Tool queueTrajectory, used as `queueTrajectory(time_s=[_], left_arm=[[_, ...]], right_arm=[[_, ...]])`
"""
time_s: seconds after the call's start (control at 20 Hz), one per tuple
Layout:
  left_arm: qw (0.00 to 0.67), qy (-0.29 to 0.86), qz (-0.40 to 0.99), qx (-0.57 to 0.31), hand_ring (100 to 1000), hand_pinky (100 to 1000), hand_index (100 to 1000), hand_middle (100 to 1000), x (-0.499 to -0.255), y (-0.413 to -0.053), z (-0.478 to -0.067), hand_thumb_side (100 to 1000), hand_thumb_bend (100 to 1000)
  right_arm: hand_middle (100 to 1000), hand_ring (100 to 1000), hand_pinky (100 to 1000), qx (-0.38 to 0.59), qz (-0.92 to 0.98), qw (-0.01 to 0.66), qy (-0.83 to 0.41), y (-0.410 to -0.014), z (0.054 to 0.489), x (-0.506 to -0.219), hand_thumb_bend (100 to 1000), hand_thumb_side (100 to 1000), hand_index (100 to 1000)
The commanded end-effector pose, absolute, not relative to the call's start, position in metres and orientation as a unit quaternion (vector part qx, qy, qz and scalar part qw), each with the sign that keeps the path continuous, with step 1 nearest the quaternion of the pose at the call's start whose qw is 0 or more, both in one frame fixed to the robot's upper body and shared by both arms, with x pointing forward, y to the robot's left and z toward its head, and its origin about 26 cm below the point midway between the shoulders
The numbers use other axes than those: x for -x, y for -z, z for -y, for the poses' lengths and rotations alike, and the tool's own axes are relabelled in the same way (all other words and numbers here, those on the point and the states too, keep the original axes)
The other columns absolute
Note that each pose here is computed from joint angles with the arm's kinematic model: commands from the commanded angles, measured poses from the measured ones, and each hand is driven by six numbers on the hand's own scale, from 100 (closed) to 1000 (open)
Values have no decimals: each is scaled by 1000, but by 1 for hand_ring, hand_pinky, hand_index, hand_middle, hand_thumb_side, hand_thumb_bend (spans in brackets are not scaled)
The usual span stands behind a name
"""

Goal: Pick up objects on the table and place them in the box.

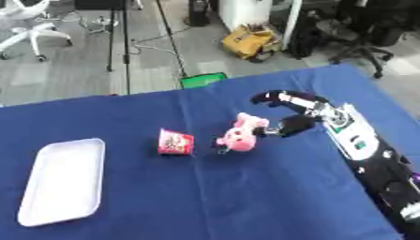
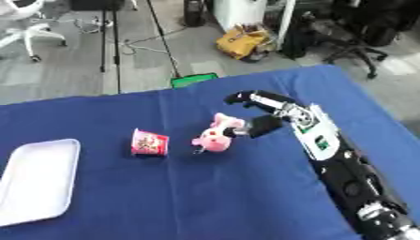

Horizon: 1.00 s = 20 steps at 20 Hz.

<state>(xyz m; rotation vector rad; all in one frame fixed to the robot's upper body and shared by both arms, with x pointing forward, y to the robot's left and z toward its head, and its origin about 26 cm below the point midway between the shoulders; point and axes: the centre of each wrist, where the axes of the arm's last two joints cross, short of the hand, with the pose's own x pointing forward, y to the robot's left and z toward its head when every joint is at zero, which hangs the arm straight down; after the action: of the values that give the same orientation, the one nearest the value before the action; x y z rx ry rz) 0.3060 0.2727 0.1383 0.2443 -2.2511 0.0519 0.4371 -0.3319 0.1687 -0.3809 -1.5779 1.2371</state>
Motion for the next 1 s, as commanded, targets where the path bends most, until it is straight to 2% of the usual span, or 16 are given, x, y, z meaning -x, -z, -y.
queueTrajectory(time_s=[0.05,1.0], left_arm=[[415,-16,904,-99,729,673,845,793,-305,-144,-274,758,504],[414,-14,905,-95,728,674,846,793,-306,-145,-272,759,502]], right_arm=[[880,985,948,162,655,520,-524,-176,328,-443,585,413,923],[877,976,941,178,591,532,-579,-143,307,-461,602,421,924]])
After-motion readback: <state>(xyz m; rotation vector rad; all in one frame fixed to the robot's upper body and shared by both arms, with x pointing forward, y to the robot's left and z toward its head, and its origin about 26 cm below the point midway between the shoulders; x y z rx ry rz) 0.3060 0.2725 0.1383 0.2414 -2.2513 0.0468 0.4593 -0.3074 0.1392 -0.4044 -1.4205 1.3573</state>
